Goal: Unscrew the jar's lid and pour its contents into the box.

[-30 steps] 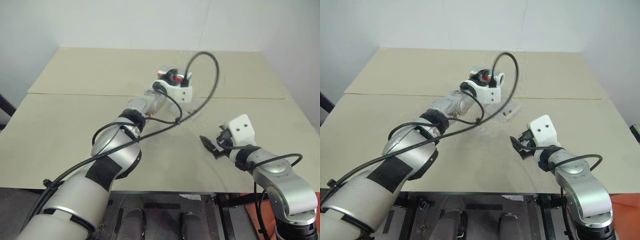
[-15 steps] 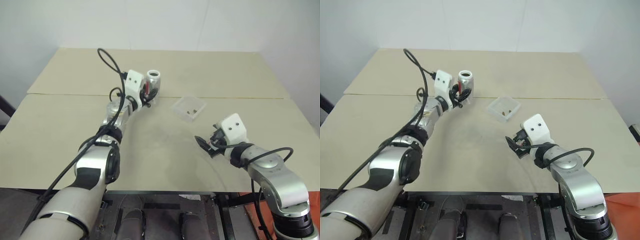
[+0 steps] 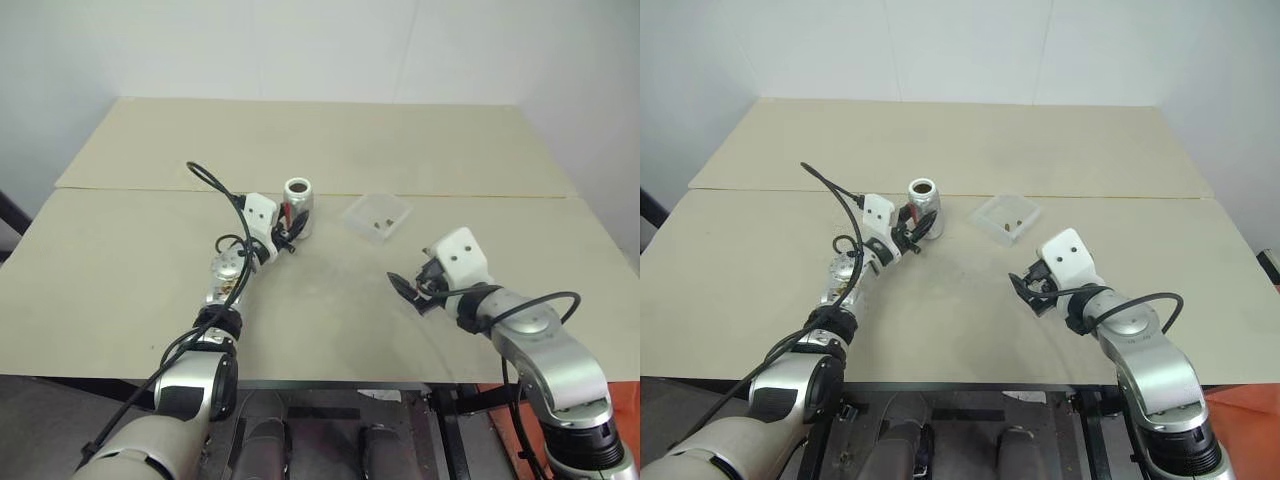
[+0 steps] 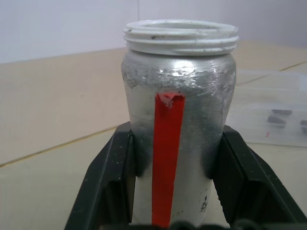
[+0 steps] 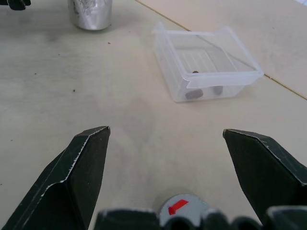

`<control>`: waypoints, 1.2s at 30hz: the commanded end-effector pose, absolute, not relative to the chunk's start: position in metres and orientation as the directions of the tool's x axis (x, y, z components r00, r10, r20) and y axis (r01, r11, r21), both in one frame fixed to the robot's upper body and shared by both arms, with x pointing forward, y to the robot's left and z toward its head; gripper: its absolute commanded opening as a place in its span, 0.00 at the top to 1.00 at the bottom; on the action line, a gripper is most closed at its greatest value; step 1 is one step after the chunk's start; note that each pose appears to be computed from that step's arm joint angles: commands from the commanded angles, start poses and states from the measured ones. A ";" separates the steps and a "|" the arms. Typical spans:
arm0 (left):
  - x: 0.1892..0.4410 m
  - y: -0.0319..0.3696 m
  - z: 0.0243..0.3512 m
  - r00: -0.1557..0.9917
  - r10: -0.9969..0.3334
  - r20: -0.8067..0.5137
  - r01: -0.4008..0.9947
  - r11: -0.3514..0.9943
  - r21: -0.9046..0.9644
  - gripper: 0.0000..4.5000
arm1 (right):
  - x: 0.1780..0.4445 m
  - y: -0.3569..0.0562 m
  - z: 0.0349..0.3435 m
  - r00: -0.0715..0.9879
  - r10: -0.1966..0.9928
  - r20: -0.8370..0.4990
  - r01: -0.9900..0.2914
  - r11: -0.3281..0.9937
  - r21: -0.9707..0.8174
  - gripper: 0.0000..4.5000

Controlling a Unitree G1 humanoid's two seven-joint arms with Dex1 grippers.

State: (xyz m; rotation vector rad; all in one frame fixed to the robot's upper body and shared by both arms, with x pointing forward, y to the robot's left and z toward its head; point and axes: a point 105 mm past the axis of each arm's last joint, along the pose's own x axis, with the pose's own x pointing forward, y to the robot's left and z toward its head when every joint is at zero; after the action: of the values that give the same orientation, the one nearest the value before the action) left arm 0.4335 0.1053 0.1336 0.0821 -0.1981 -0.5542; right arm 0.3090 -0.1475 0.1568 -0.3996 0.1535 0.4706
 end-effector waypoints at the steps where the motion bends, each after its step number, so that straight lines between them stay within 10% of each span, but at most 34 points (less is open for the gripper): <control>1: 0.432 0.105 0.144 0.824 -0.524 0.216 0.502 0.852 0.150 0.42 | 0.310 -0.146 0.170 0.890 0.420 -0.179 -0.456 0.807 -0.375 0.00; 8: 0.432 0.104 0.143 0.826 -0.518 0.221 0.499 0.855 0.141 0.01 | 0.312 -0.145 0.169 0.888 0.422 -0.181 -0.459 0.802 -0.381 0.00; 20: 0.406 0.115 0.143 0.809 -0.544 0.221 0.523 0.839 0.150 0.01 | 0.312 -0.140 0.165 0.879 0.439 -0.187 -0.476 0.789 -0.389 0.00; 28: 0.341 0.150 0.141 0.823 -0.542 0.169 0.496 0.832 0.249 0.01 | 0.308 -0.134 0.161 0.849 0.486 -0.207 -0.527 0.751 -0.398 0.00; 36: 0.263 0.149 0.174 0.590 -0.794 0.146 0.758 0.607 0.240 0.01 | 0.275 -0.163 0.180 0.702 0.684 -0.197 -0.691 0.588 -0.421 0.00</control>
State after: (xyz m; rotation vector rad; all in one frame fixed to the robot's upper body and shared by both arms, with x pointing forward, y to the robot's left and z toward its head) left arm 0.2785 0.1565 0.1553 0.1932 -0.1957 -0.8271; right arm 0.2818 -0.1567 0.1603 -0.4760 0.0913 0.7666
